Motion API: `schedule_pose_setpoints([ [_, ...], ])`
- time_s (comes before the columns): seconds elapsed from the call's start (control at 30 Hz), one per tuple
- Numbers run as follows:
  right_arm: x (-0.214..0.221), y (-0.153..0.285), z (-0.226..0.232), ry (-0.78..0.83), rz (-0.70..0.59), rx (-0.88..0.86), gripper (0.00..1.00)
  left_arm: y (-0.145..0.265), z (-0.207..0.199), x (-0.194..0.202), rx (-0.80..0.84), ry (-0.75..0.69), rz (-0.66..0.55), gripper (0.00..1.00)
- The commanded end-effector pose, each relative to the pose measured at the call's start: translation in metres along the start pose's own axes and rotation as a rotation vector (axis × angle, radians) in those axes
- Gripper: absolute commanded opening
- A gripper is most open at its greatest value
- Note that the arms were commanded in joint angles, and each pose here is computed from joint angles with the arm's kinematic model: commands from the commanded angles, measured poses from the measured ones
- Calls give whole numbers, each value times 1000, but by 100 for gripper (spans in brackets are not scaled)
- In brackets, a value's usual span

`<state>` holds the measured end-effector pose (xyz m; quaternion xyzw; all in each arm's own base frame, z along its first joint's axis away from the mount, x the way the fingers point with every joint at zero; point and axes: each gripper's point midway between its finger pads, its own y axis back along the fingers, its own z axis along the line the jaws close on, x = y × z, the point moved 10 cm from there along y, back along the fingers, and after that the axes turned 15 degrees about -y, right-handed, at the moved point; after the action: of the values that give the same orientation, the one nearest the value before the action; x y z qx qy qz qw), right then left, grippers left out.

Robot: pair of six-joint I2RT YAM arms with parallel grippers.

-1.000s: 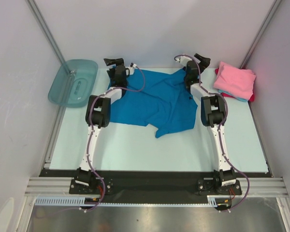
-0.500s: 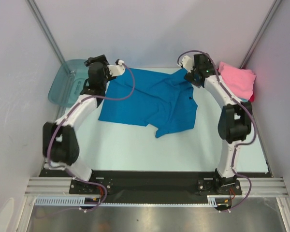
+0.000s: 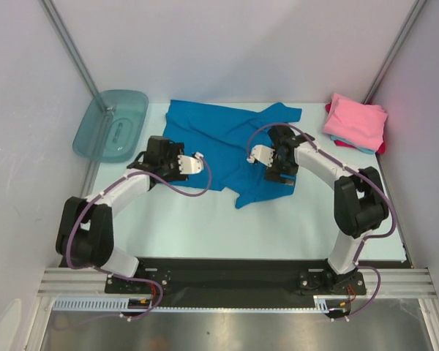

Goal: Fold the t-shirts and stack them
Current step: Move the tshirt to the center of the board

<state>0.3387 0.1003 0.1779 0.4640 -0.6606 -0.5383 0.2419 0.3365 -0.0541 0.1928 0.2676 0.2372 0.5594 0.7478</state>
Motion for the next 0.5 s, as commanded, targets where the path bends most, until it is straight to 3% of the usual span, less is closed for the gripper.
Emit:
schedule_pose_setpoints([
  [0.0,-5,18,-11,-5,-54,92,85,-8,-5,-19,12,-35,-90,84],
  [0.13,-3,17,-3,13,-54,62,84,-11,-25,-37,53,-67,-115,86],
  [0.3,-5,7,10,62,-42,45,84,-20,-46,-39,146,-109,-60,84],
  [0.4,-14,4,11,62,-45,55,83,-29,-52,-28,219,-78,6,74],
  [0.47,-18,6,9,57,-50,67,84,-32,-52,-23,229,-63,12,74],
])
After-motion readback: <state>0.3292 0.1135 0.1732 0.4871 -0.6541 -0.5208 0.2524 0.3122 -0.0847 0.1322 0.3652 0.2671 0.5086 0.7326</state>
